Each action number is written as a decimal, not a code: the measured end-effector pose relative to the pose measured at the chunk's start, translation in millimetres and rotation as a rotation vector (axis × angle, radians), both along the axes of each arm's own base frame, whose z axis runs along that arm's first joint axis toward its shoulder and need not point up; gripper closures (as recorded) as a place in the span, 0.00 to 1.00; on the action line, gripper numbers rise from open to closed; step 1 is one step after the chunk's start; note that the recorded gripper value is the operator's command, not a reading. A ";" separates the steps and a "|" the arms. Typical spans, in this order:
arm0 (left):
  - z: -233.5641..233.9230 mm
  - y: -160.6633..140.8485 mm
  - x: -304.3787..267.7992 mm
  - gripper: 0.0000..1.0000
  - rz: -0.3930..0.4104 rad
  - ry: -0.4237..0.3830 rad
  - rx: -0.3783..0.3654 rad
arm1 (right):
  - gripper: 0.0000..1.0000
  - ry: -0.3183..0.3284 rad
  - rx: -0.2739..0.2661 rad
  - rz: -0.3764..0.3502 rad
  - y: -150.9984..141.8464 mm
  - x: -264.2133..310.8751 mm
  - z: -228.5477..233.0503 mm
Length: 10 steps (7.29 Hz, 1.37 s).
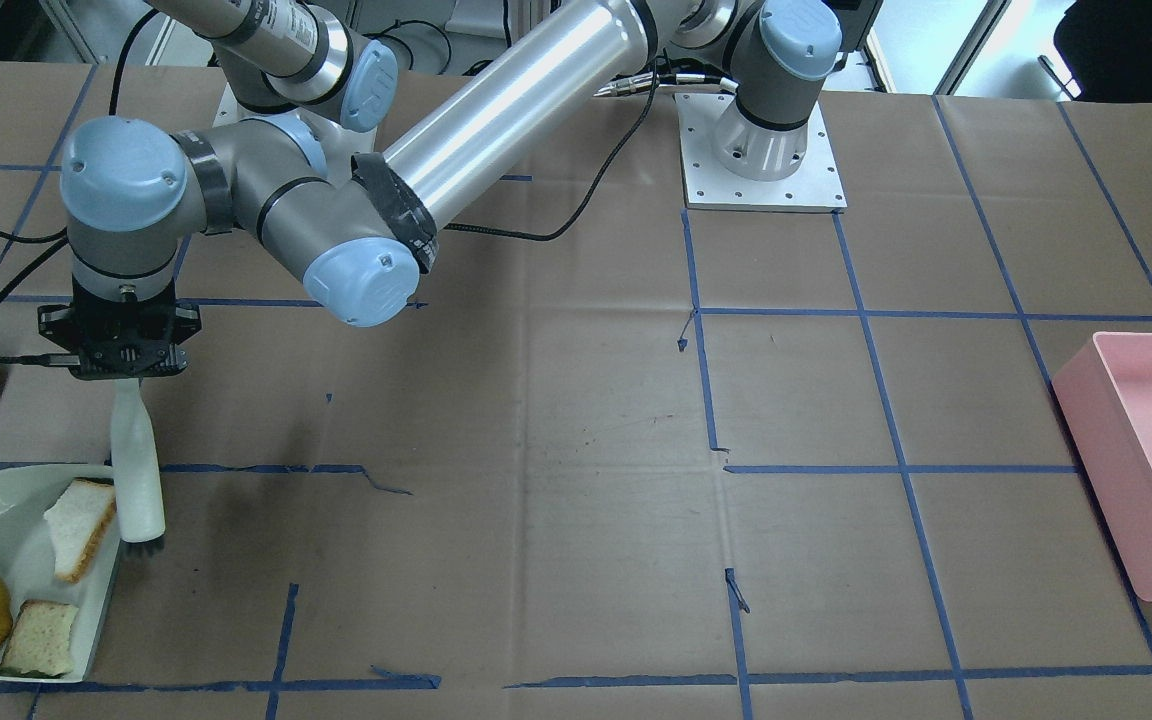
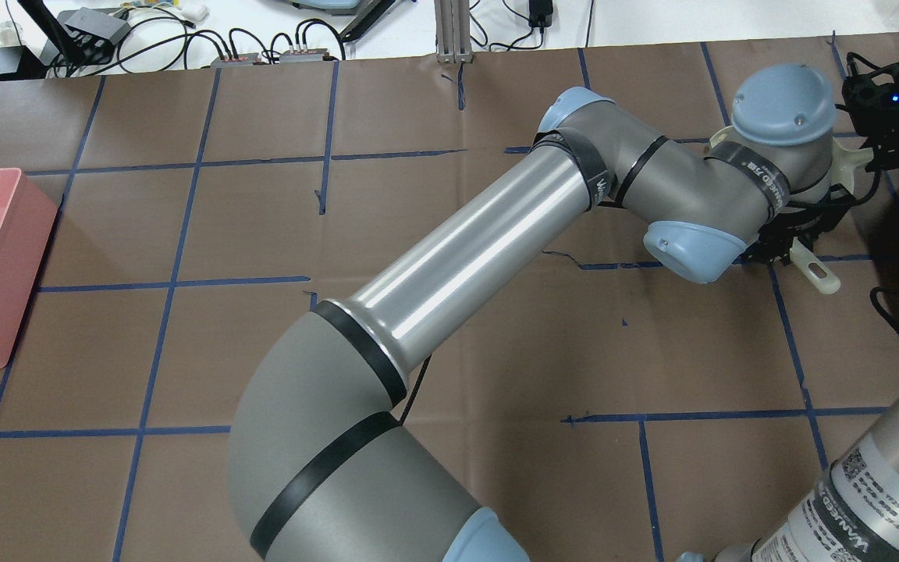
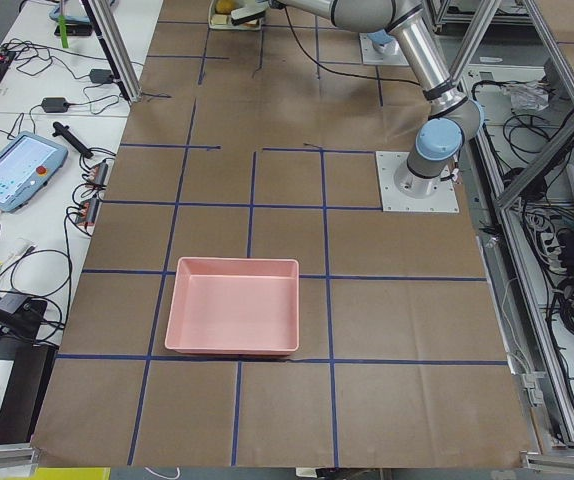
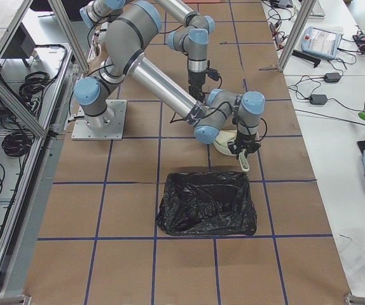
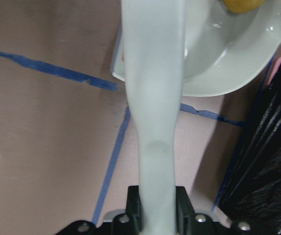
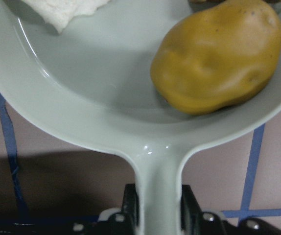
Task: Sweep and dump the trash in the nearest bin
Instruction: 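Sweep the remaining bread into the dustpan with the brush, then pull the left gripper with brush back toward the robot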
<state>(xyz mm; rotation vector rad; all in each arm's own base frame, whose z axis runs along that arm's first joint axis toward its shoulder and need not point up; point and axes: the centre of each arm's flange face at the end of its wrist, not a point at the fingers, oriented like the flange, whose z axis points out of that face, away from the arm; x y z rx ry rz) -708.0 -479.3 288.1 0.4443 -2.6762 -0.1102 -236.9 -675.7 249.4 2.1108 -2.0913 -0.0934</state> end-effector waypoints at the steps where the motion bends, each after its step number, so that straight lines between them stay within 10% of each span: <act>1: 0.6 13.6 16.1 1.00 0.006 -0.040 0.009 | 0.97 -0.008 -0.002 0.001 -0.2 0.9 -1.0; 10: -5.9 195.1 215.9 1.00 -0.346 -0.339 -0.025 | 0.99 -0.084 -0.019 0.003 12.2 15.7 -5.5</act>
